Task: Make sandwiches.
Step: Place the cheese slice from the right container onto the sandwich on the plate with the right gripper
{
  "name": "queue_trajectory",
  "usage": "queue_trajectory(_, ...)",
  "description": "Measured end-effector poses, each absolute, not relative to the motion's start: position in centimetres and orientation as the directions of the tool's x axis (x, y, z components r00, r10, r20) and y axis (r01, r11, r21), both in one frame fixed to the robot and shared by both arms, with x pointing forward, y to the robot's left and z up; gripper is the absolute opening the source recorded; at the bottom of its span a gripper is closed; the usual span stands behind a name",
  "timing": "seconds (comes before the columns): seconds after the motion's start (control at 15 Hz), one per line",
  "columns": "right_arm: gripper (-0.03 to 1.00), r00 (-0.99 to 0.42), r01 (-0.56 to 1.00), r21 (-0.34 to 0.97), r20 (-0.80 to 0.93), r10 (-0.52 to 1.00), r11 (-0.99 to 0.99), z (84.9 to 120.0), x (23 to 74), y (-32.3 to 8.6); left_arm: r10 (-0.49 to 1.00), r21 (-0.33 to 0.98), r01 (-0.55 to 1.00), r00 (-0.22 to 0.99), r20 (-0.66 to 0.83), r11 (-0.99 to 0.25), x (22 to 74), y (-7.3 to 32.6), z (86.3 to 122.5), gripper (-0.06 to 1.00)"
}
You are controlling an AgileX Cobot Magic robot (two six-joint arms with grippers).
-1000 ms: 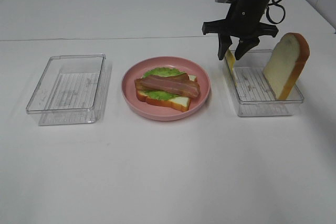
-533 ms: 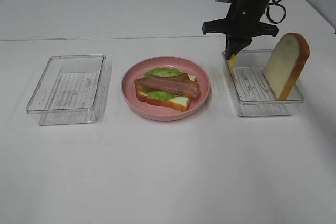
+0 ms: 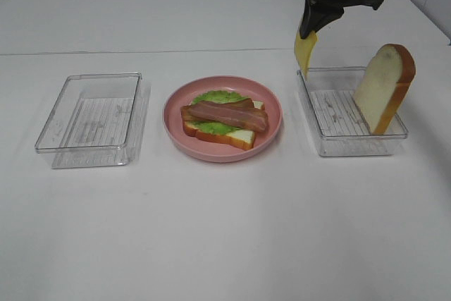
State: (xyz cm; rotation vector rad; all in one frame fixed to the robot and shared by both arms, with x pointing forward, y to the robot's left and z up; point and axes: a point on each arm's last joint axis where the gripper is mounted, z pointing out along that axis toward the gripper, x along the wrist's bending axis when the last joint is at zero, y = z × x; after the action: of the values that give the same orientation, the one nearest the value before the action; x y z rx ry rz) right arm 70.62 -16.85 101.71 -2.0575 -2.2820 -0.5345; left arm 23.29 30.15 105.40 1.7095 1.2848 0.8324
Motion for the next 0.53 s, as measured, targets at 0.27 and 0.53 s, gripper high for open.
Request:
queue_trajectory(0.27, 0.00, -0.208, 0.970, 0.207, 0.431, 0.878, 0.128, 102.8, 69.4, -14.0, 0.965, 0.896, 0.422, 0.260, 0.030, -0.141, 23.3, 30.2, 105.4, 0.83)
queue_trajectory(0.53, 0.00, -0.307, 0.950, 0.197, 0.448, 0.840, 0.242, 102.1, 67.4, -8.6, 0.965, 0.896, 0.422, 0.260, 0.030, -0.141, 23.3, 30.2, 105.4, 0.83)
